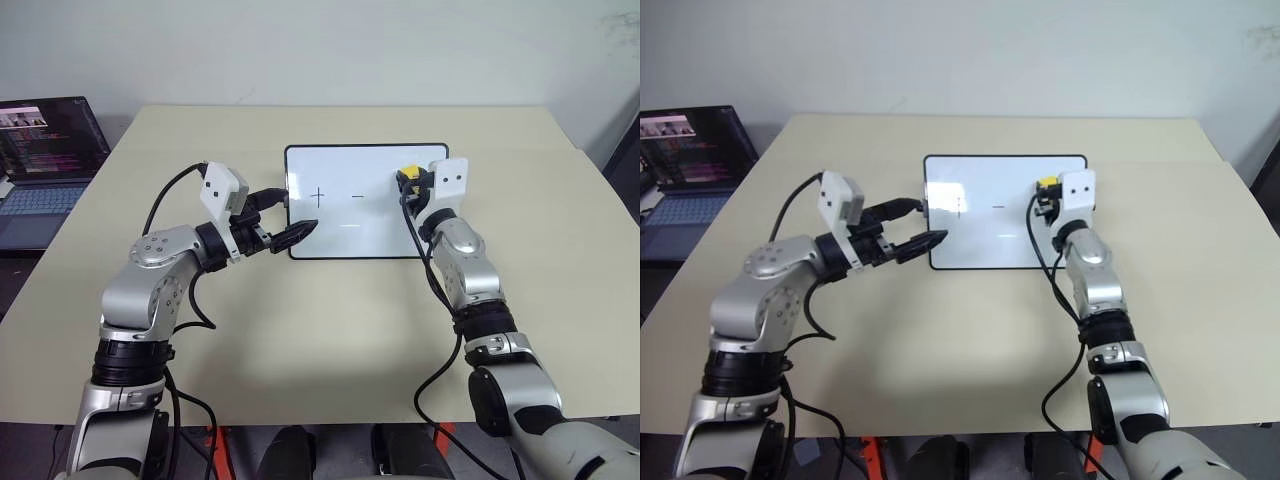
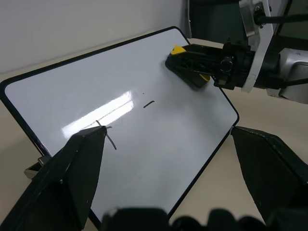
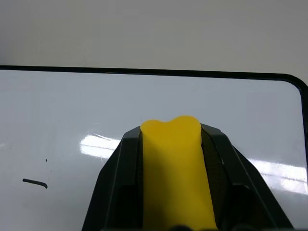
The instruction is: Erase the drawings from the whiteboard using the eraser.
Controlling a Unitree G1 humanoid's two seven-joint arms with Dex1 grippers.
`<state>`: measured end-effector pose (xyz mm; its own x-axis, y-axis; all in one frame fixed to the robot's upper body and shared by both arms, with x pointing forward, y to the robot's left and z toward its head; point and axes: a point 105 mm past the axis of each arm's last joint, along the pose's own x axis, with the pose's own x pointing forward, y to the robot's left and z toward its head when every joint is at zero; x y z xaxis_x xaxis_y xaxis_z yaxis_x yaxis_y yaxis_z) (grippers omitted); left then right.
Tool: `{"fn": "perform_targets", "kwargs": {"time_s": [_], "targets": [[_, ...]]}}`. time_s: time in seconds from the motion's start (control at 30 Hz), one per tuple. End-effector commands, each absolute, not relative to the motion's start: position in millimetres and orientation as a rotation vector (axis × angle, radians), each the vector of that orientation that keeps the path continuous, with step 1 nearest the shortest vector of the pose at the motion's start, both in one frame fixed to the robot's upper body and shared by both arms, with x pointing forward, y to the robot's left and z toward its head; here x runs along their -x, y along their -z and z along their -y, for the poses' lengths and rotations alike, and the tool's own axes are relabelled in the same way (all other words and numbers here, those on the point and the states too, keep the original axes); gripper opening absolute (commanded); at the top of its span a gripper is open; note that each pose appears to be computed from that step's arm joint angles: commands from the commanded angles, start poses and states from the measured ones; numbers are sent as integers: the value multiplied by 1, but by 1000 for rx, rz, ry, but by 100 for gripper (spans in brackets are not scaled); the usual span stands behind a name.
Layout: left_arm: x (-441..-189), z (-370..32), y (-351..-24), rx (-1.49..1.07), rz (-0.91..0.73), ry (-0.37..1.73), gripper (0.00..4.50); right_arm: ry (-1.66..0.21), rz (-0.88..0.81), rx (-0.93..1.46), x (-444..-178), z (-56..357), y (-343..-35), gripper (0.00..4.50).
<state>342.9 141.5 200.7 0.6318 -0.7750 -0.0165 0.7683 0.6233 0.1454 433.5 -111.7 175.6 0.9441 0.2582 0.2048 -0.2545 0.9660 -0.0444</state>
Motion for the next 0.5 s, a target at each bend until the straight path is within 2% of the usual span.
{"fn": "perform_targets", "kwargs": {"time_s": [0.03,0.27,0.5], "targets": [[-337,-144,-215,-170,102,878,450,-258,192,24,-426,117,-165,129],[-338,-142,-215,-167,100,882,450,-257,142,15,-404,122,-147,129],[-340,-140,-215,-164,98,890,450,-222,148,29,-395,136,-156,129]]}}
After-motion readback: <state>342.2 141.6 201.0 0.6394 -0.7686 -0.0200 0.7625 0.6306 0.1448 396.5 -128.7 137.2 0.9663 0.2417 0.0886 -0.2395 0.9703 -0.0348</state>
